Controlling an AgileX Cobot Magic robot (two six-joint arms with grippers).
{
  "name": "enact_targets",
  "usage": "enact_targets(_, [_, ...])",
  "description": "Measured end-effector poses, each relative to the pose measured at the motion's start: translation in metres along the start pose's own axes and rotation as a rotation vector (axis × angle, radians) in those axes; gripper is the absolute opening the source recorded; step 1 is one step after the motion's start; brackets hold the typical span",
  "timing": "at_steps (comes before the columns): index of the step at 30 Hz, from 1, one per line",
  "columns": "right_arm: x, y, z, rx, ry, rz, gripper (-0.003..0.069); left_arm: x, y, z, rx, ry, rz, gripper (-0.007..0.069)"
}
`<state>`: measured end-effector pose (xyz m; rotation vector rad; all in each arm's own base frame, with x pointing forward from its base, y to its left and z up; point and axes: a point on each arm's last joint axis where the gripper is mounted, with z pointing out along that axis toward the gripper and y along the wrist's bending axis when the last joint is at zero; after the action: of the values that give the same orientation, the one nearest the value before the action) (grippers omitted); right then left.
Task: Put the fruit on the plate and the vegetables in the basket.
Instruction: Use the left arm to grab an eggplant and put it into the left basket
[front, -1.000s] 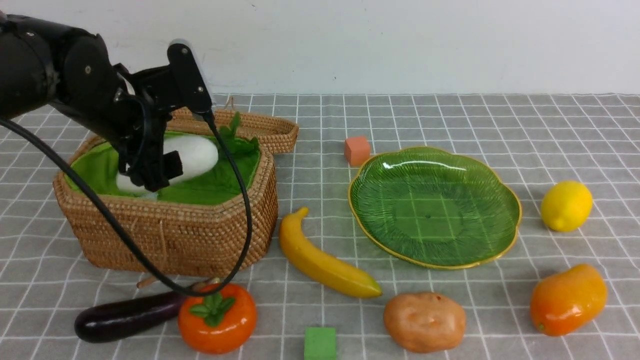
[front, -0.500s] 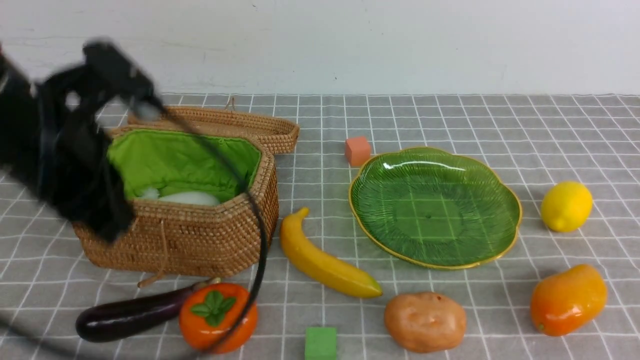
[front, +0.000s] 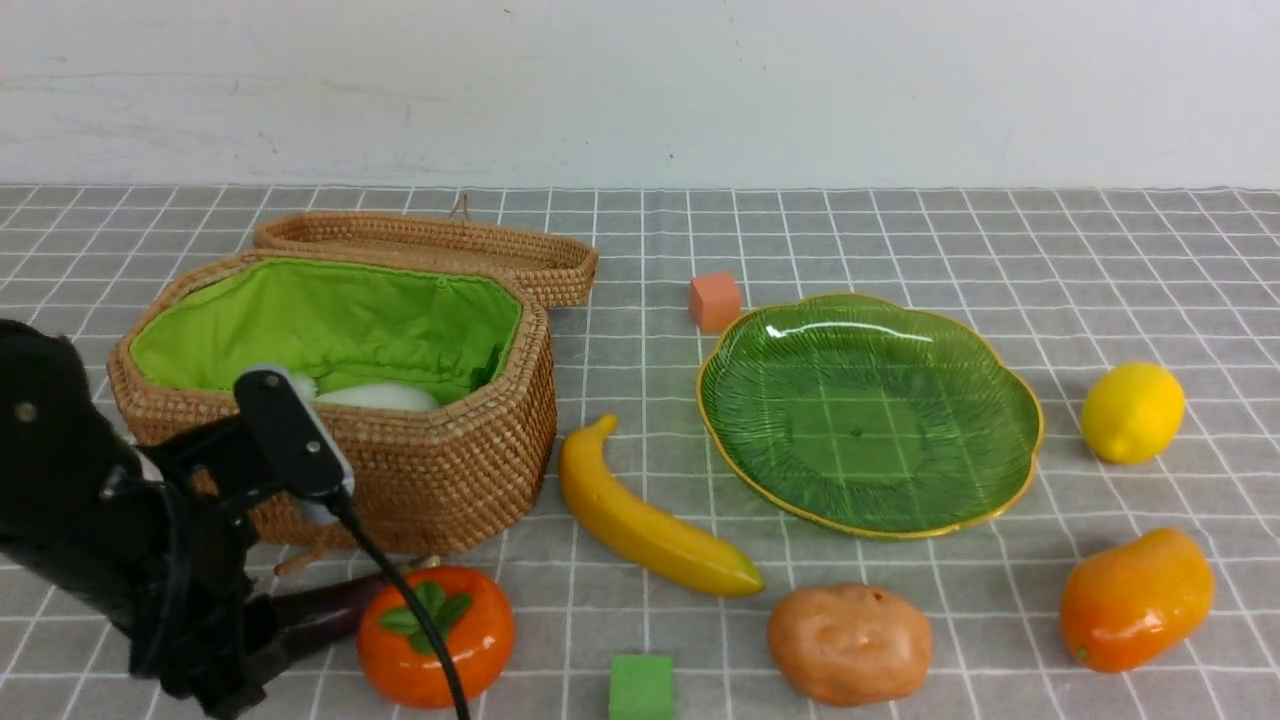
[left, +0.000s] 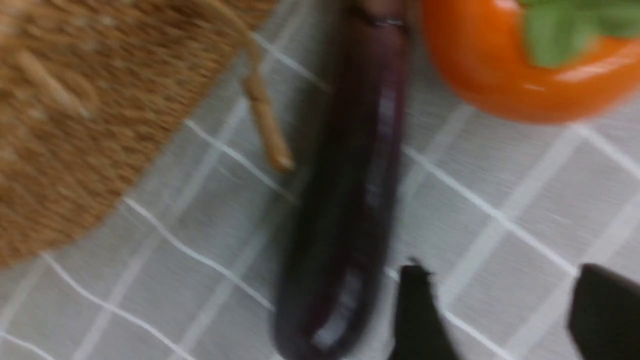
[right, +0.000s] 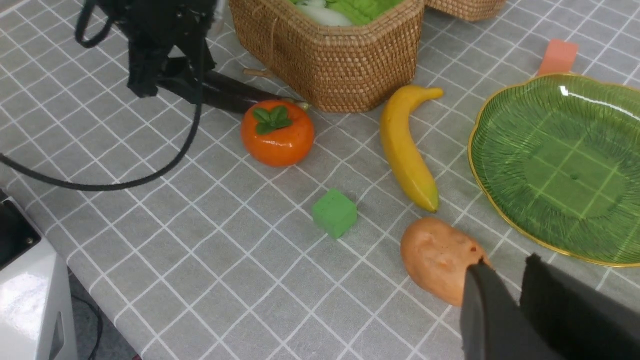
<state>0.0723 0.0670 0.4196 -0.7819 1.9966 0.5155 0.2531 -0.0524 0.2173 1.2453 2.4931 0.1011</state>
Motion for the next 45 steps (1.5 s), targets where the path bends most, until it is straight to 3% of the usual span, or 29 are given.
enact_targets(3, [0.000,0.001,0.000,-0.008,0.001,0.005,0.0117,-0.003,0.008,0.020,-0.044,0.011,0.025,0.0561])
enact_targets(7, [0.000,0.002,0.000,-0.018,0.004,0.011,0.0118,-0.002,0.010,0.042,-0.032,0.056,0.027,0.0567])
enact_targets(9, [0.000,0.002,0.000,-0.024,0.002,0.015,0.0119,0.000,0.010,0.049,-0.024,0.078,0.037,0.0548])
enact_targets(15, [0.000,0.003,0.000,-0.034,0.004,0.020,0.0123,0.000,0.012,0.059,-0.033,0.084,0.060,0.0369])
enact_targets(22, [0.000,0.004,0.000,-0.041,0.004,0.024,0.0125,0.000,0.015,0.055,-0.063,0.089,0.106,0.0375])
enact_targets(30, [0.001,0.004,0.000,-0.046,0.012,0.025,0.0127,0.006,0.013,0.003,-0.113,0.090,0.110,0.0375])
enact_targets(35, [-0.001,0.005,0.000,-0.054,-0.014,0.033,0.0129,0.020,0.003,-0.054,-0.184,0.083,0.125,0.0375])
enact_targets(40, [-0.009,0.006,-0.001,-0.061,-0.099,0.003,0.0129,0.005,0.013,-0.126,-0.401,-0.144,0.126,0.0375])
enact_targets(45, [-0.010,0.006,-0.001,-0.059,-0.114,0.002,0.0134,-0.021,0.033,-0.149,-0.514,-0.273,0.140,0.0375])
